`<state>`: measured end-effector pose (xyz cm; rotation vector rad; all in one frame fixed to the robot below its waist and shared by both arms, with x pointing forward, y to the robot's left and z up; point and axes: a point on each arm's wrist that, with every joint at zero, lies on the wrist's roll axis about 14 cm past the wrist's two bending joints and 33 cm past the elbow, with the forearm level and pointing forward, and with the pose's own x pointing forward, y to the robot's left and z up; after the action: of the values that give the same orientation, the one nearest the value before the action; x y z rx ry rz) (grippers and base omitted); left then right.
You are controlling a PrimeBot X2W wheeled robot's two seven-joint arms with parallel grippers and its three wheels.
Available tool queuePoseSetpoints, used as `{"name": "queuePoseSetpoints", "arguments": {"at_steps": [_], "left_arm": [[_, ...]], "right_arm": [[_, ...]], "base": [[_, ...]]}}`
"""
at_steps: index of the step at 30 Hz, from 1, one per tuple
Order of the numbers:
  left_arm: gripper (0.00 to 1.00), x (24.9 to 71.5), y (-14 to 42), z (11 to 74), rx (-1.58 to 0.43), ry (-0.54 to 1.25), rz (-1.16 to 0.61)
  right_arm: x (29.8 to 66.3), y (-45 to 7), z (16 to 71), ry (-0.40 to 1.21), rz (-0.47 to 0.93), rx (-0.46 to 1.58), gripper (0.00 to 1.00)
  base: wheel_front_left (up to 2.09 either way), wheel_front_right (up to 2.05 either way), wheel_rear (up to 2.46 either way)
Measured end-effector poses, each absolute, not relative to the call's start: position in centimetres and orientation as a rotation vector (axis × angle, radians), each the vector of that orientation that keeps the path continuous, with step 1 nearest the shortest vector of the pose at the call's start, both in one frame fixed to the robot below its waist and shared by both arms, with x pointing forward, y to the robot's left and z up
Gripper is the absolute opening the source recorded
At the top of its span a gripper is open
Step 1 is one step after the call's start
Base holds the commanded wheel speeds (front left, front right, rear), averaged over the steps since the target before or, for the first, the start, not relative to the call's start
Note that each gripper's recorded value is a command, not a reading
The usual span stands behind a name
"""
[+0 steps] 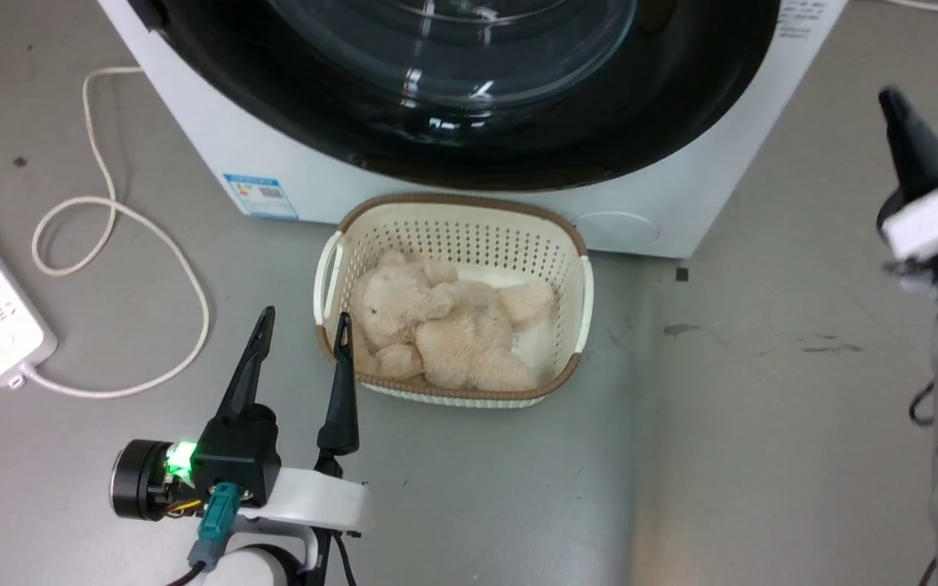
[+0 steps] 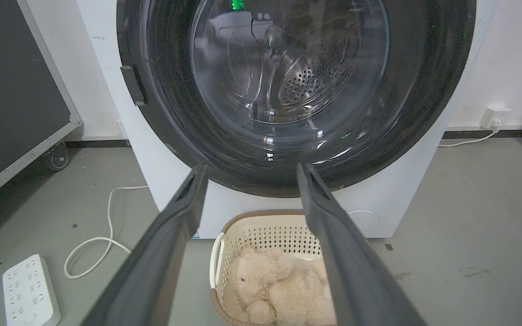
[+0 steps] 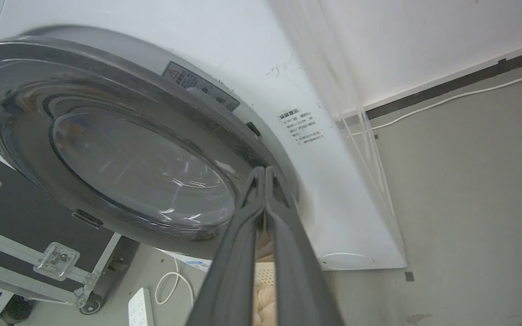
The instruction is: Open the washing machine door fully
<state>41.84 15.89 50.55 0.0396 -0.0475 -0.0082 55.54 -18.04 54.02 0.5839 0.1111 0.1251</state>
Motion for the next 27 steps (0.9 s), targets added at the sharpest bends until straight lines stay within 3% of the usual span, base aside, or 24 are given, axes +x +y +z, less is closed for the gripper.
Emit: {"name": "queuePoseSetpoints", "arguments": {"at_steps": [20,27], "left_arm": [[1.0,42.8,16.5,49.0,0.032,-0.034,0.027],[1.0,43.2,16.8,48.7,0.036,-0.04,0.041]], "right_arm": [[63.8,-14.8,52.2,0.419,0.233,0.992,0.0],[66.3,-14.2,52.5,0.486,0.263,1.047,0.0]], "base": [[0.0,0.0,0.0],[0.0,0.0,0.0]]}}
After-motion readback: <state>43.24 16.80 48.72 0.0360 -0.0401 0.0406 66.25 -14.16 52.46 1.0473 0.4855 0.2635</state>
